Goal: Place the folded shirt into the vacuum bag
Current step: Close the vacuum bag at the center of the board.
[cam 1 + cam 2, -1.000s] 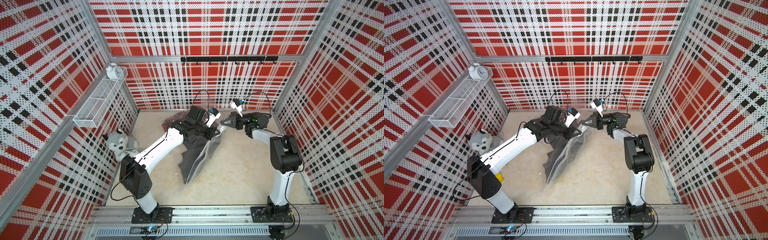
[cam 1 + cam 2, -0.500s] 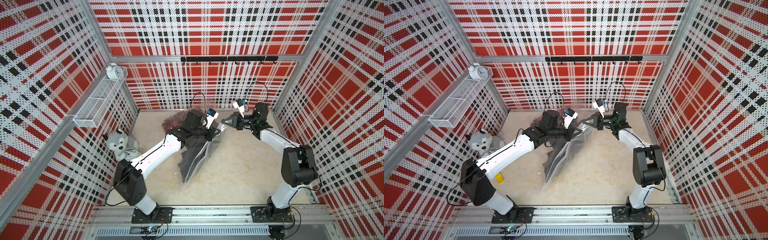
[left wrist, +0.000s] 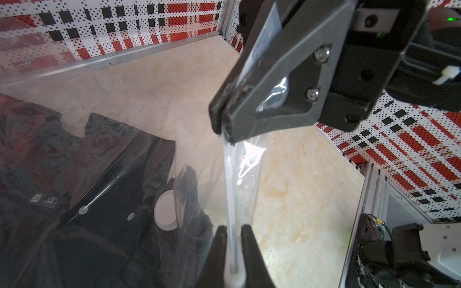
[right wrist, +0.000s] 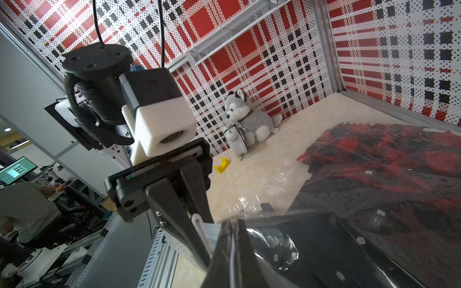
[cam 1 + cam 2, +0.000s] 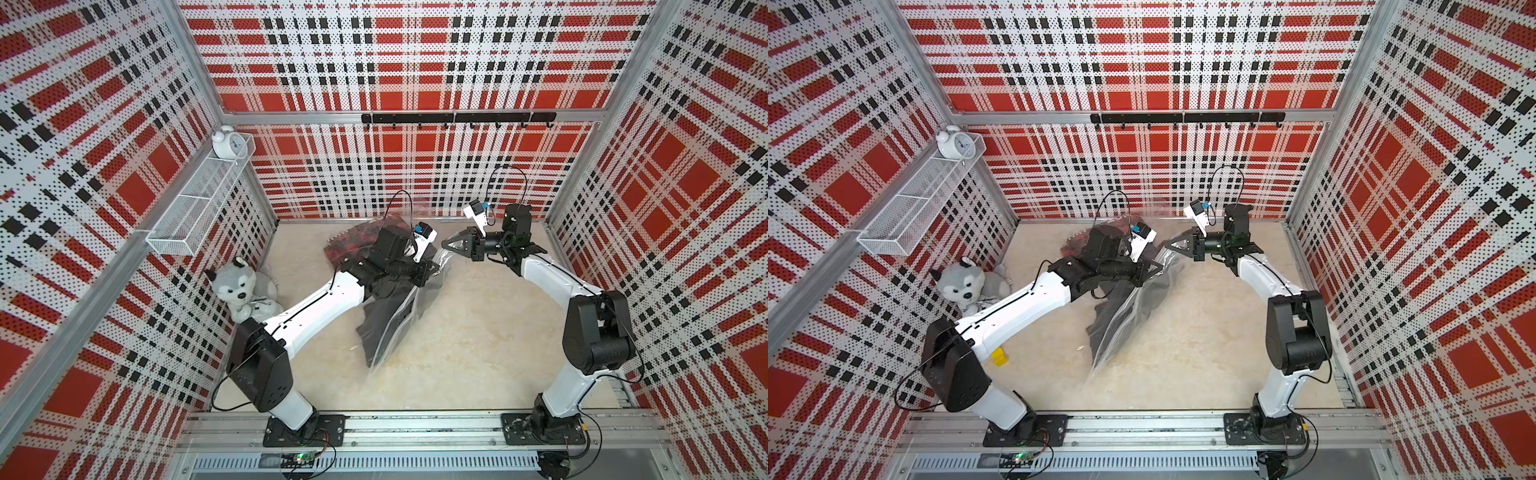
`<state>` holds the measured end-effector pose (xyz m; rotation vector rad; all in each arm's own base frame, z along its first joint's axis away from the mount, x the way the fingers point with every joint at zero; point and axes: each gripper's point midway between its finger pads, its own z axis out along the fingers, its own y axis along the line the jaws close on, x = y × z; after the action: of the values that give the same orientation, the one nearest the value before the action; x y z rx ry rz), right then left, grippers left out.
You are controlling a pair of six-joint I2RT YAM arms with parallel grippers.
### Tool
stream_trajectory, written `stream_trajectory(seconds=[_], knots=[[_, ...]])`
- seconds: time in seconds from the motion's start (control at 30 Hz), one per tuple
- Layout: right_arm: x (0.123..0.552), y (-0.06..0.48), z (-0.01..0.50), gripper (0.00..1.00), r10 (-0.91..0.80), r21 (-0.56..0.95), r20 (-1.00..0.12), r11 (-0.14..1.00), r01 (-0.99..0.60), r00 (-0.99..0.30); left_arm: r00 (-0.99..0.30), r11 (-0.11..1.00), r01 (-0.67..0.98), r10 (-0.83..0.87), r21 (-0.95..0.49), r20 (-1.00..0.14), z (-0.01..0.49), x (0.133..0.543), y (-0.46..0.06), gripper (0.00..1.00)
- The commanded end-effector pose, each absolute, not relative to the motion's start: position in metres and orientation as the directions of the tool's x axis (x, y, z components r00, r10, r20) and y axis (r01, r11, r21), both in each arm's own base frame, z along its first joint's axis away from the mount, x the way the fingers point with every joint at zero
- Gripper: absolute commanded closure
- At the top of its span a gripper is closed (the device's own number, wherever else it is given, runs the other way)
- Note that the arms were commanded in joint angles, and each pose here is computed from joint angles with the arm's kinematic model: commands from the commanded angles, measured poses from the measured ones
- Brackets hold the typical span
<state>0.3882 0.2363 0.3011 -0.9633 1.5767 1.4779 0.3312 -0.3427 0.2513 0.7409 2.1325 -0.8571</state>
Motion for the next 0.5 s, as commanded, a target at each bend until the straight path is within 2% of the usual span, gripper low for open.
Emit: stream_trajectory(seconds=[0.0,0.47], knots=[[0.449,0.182,0.356,1.0,0.069,0.204,-0.979,0.38,-0.902,-0.192,-0.787,0.66,0.61,0.439,-0.438,-0.434,0.171,0.247,-0.309,1.0],[0.466,0.158,0.362,1.0,0.139,0.227,-0.973,0.475,-0.85,-0.182,-0.818,0.698,0.57,0.429,-0.434,-0.384,0.158,0.218,-0.296,1.0]])
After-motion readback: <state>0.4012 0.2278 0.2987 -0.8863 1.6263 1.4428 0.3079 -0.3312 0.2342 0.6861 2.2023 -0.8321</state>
